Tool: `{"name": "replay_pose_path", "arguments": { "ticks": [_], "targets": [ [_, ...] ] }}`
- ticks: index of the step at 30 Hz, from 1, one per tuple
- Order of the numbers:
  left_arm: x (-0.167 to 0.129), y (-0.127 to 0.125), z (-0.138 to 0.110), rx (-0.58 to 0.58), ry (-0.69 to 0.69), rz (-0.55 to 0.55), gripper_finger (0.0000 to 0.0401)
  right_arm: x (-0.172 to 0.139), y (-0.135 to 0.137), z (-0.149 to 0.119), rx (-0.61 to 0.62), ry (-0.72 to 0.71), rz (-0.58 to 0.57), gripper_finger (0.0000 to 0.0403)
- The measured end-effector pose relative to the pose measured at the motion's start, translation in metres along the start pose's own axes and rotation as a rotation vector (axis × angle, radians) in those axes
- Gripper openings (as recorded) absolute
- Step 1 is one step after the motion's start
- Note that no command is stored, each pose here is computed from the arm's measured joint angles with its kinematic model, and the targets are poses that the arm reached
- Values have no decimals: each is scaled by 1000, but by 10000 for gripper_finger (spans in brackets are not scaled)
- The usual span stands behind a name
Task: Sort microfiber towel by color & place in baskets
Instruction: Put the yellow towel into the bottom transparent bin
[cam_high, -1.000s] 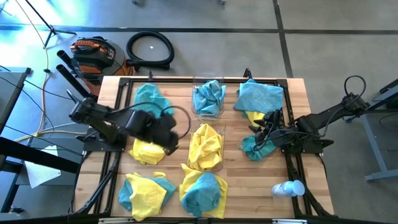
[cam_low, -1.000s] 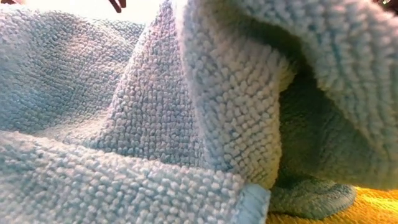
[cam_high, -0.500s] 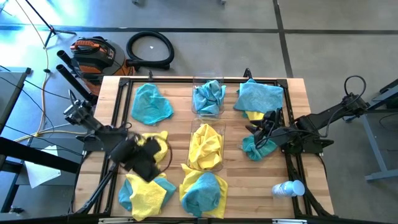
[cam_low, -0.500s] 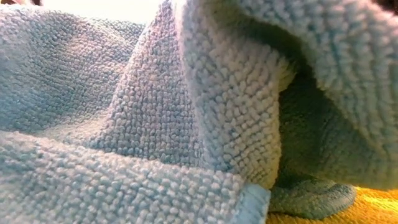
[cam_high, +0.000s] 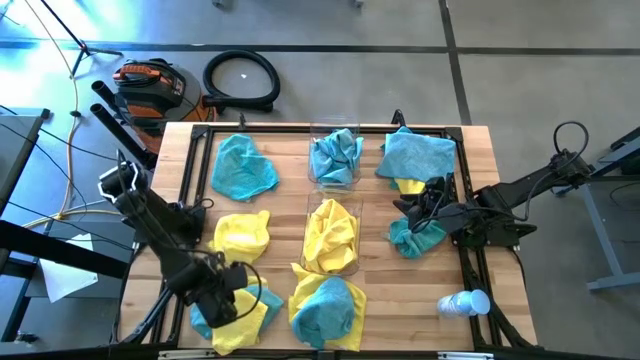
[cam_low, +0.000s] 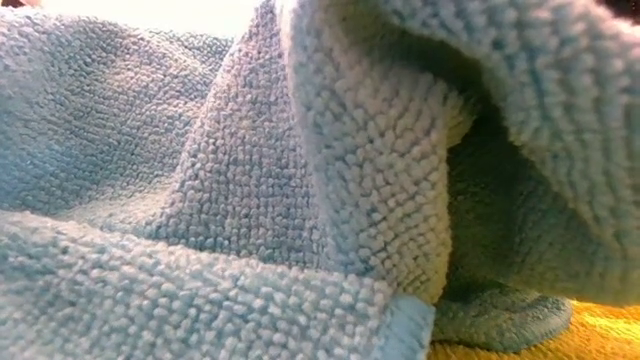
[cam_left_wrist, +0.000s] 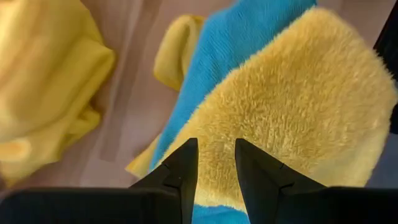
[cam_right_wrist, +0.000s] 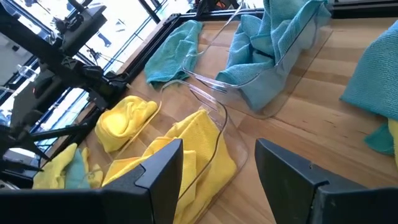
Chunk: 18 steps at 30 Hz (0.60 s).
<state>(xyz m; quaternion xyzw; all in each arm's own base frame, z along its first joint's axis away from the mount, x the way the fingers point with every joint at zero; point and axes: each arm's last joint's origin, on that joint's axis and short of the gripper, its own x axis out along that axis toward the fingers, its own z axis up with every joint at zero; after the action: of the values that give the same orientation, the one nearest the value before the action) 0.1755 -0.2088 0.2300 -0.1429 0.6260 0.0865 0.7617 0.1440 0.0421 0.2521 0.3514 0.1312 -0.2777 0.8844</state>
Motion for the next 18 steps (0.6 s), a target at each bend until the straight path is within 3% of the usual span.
{"name": "replay_pose_path", "arguments": {
  "ticks": [6,10,12,16,18],
  "targets": [
    [26,2,-12,33,-7,-48,94,0,0,0,0,0,0,197],
    [45,8,-20,119,46,-86,92,0,1,0,5,-2,4,197],
    [49,11,-22,146,77,-96,78,0,1,0,6,-3,5,197],
    [48,13,-23,142,103,-95,12,0,1,0,1,-3,5,197],
    [43,11,-22,123,108,-104,9,0,1,0,1,-3,5,197]
  ]
}}
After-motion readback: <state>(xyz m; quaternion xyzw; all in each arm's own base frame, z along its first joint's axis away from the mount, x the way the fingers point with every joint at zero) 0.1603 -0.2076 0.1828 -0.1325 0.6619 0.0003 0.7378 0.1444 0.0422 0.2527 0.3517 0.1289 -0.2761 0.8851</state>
